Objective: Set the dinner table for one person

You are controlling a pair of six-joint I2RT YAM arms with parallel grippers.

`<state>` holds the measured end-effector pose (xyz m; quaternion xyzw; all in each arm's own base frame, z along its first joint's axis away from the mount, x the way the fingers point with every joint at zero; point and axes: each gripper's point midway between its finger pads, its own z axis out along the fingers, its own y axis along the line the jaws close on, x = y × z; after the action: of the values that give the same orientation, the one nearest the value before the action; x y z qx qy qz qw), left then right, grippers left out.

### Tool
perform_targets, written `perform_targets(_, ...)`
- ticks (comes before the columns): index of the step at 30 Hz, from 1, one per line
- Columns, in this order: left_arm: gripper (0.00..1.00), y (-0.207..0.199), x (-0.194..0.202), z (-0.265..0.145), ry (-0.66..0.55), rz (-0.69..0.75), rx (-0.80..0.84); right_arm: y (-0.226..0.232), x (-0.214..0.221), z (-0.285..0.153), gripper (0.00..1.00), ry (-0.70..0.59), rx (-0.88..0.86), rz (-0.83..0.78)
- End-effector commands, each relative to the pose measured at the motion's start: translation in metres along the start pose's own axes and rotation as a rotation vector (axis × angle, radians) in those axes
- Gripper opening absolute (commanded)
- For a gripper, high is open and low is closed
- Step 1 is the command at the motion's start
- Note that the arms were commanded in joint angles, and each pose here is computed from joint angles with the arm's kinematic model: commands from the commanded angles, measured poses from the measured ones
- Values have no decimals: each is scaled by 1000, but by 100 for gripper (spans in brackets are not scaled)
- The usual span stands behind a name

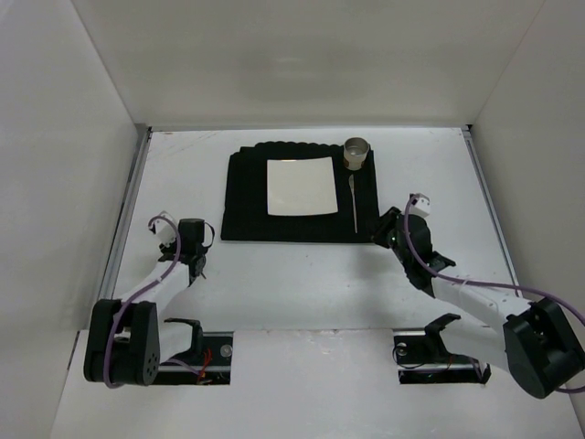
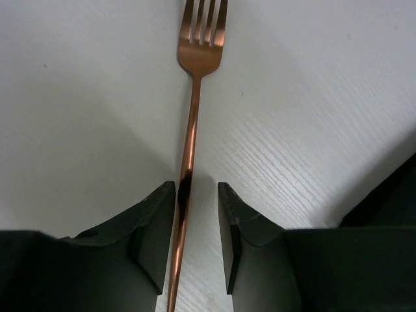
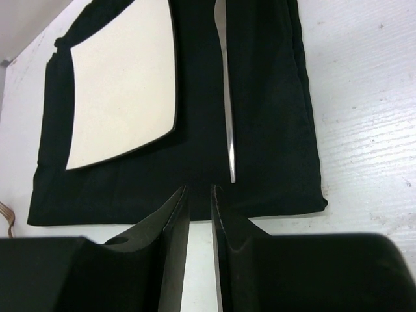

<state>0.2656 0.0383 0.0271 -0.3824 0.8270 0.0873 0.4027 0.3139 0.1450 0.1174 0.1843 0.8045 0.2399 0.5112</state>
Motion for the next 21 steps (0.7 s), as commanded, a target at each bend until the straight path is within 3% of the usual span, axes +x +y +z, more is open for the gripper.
perform_targets(1, 29, -2, 3, 8, 1, -12, 6, 29, -22, 3, 26, -63, -74, 5)
perform_targets(7, 23, -5, 8, 11, 17, 1, 9, 24, -33, -5, 27, -105, -73, 21)
perform_targets(11, 10, -7, 12, 12, 35, 0, 18, 22, -39, -10, 28, -128, -76, 28)
perform_targets(15, 4, -8, 9, 9, 20, -13, 38, 19, -40, -9, 29, -124, -67, 35)
perform_targets(21, 1, -32, -29, -23, -94, -28, 139, 19, -36, -5, 42, -111, -63, 32)
